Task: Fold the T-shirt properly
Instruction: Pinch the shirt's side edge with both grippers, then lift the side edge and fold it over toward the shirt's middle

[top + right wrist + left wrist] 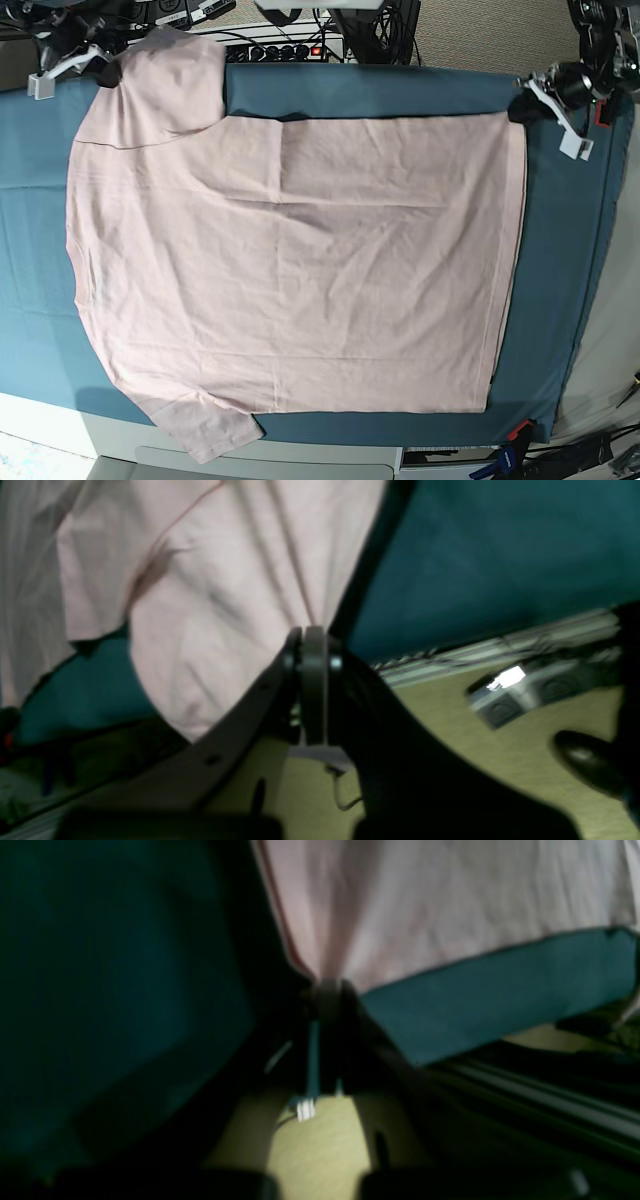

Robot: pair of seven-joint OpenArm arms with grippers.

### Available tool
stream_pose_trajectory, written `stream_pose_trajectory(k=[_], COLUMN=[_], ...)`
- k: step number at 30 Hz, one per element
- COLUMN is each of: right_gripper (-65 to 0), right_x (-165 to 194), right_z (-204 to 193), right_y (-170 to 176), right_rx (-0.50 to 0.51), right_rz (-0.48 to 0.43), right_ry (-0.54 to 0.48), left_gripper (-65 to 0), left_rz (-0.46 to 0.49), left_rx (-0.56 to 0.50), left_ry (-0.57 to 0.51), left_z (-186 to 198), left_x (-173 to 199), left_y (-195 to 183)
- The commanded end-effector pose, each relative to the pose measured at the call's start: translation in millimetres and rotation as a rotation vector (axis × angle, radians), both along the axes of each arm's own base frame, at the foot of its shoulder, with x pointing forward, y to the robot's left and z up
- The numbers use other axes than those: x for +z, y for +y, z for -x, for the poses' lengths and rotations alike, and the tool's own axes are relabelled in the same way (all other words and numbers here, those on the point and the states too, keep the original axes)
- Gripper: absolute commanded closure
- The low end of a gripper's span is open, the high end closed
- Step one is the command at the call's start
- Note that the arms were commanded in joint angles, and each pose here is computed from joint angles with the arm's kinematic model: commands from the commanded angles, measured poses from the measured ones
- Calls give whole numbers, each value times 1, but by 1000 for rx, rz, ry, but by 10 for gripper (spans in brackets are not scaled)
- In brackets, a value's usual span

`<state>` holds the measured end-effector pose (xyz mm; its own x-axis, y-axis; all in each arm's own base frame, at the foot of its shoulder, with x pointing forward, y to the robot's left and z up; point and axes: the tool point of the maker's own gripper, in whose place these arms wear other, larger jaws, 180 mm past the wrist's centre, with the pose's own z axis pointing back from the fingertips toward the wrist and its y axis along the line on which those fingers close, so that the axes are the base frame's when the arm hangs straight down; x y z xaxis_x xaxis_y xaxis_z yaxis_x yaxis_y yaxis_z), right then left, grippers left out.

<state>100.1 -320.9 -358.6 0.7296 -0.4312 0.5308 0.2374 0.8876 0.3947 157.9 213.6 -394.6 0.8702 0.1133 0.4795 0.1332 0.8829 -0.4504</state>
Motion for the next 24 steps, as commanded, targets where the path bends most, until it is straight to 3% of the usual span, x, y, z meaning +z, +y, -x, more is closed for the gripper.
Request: stream_pose_trajectory(k=[1, 9, 24], right_gripper=[0, 0, 0], right_x=[15, 43, 27], right_z=[-2, 4, 57], right_y=[-9, -43, -39], right_rx=[11, 36, 79], right_rz=[48, 177, 154], right_ry=[-24, 1, 211], left_gripper=[0, 0, 0], left_rz=[-16, -76, -77], left_rx=[-11, -31, -46], left_ry=[-25, -37, 74], left_z=[-1, 22, 76], left_x=[10, 32, 30], left_y=[4, 9, -1])
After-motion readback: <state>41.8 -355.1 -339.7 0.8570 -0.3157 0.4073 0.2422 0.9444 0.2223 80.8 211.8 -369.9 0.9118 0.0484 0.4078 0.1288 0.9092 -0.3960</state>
